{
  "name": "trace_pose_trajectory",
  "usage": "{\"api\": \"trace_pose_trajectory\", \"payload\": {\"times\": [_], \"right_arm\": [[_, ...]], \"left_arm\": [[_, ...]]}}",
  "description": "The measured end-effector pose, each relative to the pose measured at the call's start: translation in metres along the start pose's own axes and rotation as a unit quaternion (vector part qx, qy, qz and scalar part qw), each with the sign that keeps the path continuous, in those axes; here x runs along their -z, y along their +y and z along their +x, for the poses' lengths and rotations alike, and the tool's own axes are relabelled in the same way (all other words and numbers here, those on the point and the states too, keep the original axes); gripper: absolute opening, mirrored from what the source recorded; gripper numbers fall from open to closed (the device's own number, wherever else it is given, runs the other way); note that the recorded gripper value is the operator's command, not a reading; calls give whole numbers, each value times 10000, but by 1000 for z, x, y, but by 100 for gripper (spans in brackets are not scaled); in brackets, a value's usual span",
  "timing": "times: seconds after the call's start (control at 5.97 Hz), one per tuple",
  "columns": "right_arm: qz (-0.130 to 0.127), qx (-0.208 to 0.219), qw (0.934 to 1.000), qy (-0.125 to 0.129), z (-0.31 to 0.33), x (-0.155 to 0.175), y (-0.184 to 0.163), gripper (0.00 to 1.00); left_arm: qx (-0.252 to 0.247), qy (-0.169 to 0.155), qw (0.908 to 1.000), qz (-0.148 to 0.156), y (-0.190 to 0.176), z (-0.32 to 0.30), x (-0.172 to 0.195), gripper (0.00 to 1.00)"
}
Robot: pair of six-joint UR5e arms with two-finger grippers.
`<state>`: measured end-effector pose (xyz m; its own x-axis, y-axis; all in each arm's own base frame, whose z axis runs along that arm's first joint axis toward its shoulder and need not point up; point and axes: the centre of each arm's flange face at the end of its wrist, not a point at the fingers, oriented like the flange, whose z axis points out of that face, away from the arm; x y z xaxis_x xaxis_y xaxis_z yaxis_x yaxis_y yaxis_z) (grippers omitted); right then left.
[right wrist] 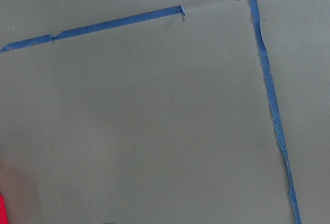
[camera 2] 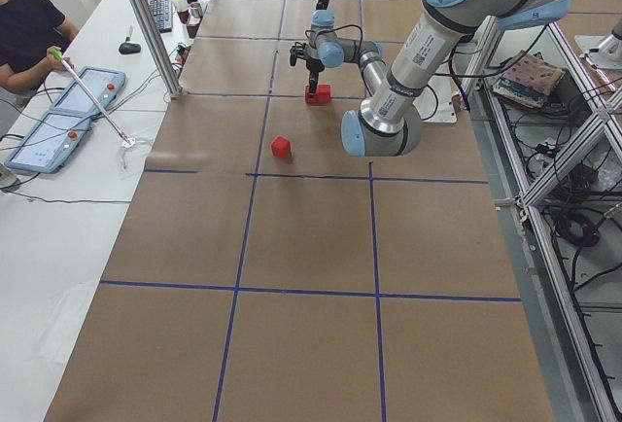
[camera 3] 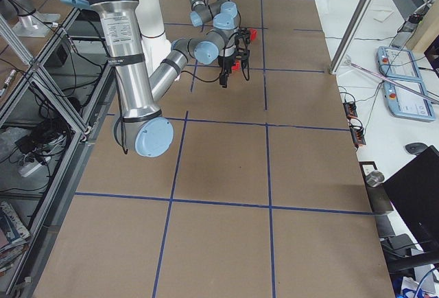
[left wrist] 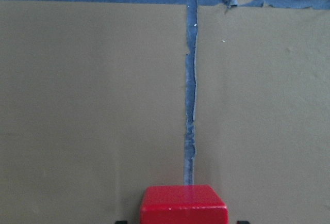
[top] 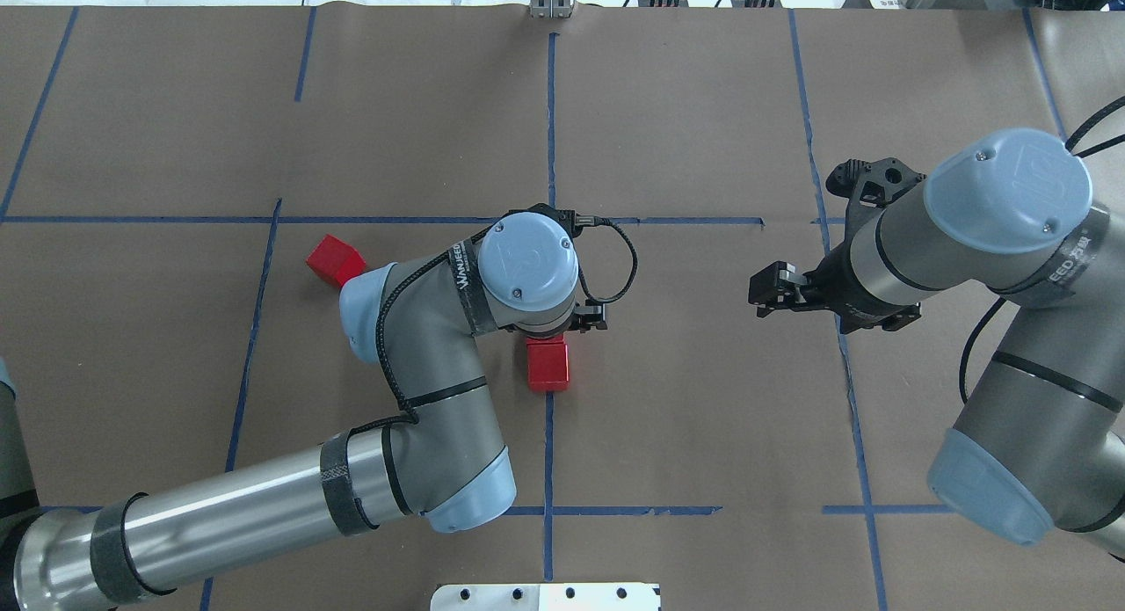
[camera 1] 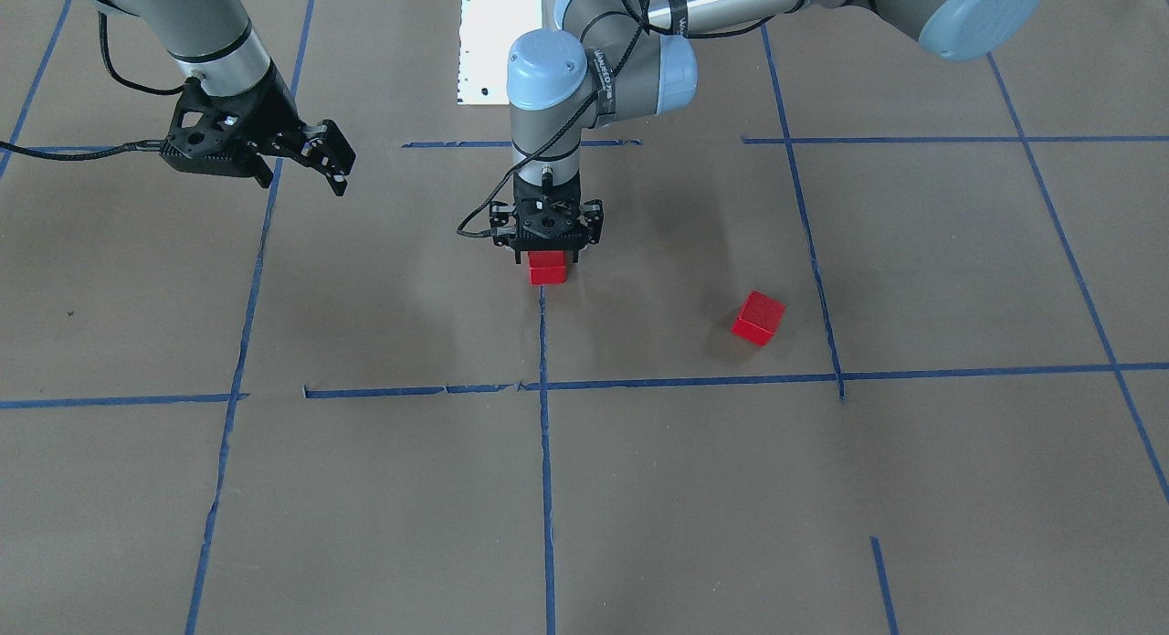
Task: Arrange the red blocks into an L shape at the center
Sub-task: 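Set the cube down against the placed cube and open the left gripper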
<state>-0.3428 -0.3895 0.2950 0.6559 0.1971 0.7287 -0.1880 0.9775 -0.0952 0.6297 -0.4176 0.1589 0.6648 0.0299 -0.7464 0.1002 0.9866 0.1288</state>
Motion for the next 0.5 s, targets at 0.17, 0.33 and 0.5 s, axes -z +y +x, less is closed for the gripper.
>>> {"api": "trace_pose_trajectory", "payload": {"times": [0.17, 0.33, 0.5], "right_arm": [[2, -1, 10000, 1, 0, 0, 0, 100], [2, -8, 10000, 8, 2, 0, -1, 100], [5, -28, 10000, 13, 4, 1, -3, 100]], "left_arm": [[-117, 87, 9999, 43, 0, -6, 11, 100], [-336, 119, 9993, 120, -4, -31, 21, 100], [-577, 94, 9981, 170, -16, -65, 29, 100]]}}
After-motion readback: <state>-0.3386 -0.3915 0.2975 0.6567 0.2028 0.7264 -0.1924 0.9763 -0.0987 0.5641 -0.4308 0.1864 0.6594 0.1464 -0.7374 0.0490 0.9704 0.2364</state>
